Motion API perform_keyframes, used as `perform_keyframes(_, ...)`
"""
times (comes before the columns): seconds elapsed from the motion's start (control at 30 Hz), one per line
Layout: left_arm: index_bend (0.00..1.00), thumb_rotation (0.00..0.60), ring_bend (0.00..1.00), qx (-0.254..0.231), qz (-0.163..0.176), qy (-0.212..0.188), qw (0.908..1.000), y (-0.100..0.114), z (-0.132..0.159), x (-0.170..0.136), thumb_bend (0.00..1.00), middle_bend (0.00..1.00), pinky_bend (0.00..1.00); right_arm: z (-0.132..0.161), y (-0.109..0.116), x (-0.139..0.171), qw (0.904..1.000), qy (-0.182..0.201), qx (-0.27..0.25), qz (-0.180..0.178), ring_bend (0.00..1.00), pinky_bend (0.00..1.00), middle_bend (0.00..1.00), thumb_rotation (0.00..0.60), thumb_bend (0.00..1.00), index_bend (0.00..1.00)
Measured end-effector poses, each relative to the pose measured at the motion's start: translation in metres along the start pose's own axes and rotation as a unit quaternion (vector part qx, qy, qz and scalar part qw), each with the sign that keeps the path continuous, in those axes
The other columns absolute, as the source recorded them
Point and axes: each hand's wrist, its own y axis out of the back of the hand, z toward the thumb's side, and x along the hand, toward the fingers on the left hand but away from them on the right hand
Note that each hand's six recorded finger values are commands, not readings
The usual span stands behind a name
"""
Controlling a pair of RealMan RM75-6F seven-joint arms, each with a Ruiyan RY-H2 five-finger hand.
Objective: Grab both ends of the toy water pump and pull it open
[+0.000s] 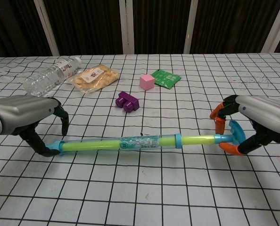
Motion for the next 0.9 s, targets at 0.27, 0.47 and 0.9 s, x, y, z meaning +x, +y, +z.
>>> perform_keyframes(0.27, 0.44, 0.600, 0.04, 0.003, -0.005, -0.002, 1.0000, -0.006, 0.007, 0.003, 0.39, 0.20, 0.13, -0.003, 0.000, 0.001, 1.0000, -0.003, 0.001, 0.002, 0.00, 0.00, 0.25, 0.600, 0.45, 0.68)
perform_keyframes(0.47, 0.43, 0.600, 0.04, 0.002, -0.007, -0.001, 1.0000, -0.008, 0.011, 0.006, 0.40, 0.19, 0.12, -0.006, 0.001, 0.001, 1.0000, -0.006, 0.002, 0.002, 0.01, 0.00, 0.25, 0.600, 0.45, 0.68)
perform_keyframes(0.9, 0.57, 0.600, 0.04, -0.006, -0.001, -0.005, 1.0000, -0.011, 0.019, 0.008, 0.54, 0.21, 0.13, -0.010, -0.001, 0.001, 0.9999, -0.008, 0.001, 0.006, 0.01, 0.00, 0.26, 0.600, 0.45, 0.68)
